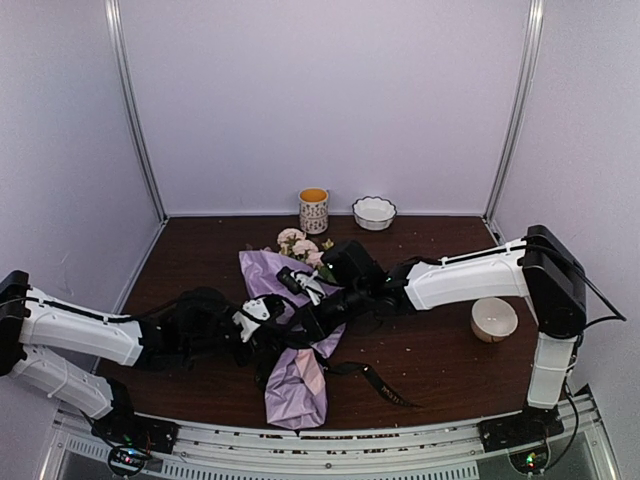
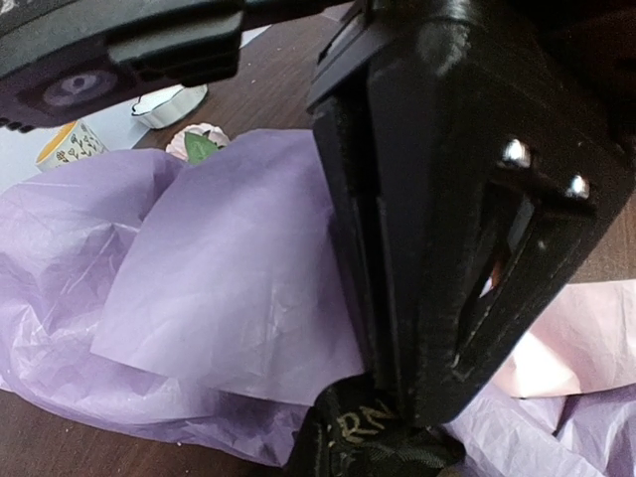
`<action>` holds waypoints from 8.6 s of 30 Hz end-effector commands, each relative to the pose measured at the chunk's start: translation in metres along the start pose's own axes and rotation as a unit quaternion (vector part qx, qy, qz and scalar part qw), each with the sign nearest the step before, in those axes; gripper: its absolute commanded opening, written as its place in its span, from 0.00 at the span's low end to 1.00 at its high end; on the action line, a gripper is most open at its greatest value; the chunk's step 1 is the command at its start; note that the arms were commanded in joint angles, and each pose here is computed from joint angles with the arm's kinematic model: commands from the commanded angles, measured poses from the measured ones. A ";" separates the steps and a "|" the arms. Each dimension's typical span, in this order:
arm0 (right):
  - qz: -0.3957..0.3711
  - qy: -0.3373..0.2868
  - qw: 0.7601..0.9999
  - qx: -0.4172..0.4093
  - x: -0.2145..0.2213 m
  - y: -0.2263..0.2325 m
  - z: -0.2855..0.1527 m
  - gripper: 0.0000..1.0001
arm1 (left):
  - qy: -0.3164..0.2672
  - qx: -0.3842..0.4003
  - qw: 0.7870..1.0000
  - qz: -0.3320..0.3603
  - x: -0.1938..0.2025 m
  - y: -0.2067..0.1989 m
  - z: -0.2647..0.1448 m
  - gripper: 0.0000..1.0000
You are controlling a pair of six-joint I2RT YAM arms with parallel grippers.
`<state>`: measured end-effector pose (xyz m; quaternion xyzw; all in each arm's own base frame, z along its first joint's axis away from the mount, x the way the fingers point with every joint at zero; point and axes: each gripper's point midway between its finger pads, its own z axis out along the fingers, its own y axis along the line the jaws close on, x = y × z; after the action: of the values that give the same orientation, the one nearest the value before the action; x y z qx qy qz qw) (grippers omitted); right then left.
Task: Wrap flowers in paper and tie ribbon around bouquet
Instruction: Cross the half-tied ribbon over the folded bouquet, then tie the half-tied ribbon around the folded bouquet.
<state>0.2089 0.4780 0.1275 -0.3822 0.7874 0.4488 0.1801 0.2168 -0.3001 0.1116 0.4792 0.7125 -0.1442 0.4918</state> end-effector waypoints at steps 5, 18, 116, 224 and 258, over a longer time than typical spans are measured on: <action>-0.014 -0.028 0.999 -0.029 -0.019 0.015 -0.003 0.00 | -0.036 -0.009 0.999 -0.012 -0.014 0.004 -0.003 0.00; -0.010 -0.048 0.999 -0.015 -0.026 0.008 -0.008 0.28 | -0.071 -0.002 0.997 -0.025 -0.022 0.002 -0.013 0.00; -0.006 -0.076 0.995 -0.061 -0.026 0.017 -0.006 0.00 | -0.048 -0.033 0.996 -0.073 0.003 0.009 0.001 0.30; 0.006 -0.071 0.997 -0.028 -0.036 0.010 -0.009 0.00 | -0.097 -0.037 0.991 -0.082 -0.015 0.014 -0.022 0.33; -0.034 -0.063 0.993 0.091 -0.035 -0.006 -0.037 0.00 | 0.020 -0.012 0.993 -0.119 0.015 0.012 -0.037 0.68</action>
<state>0.2374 0.4623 0.1491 -0.3545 0.8039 0.4049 0.2533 0.2091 -0.2645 0.1274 0.4015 0.7464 -0.1734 0.5016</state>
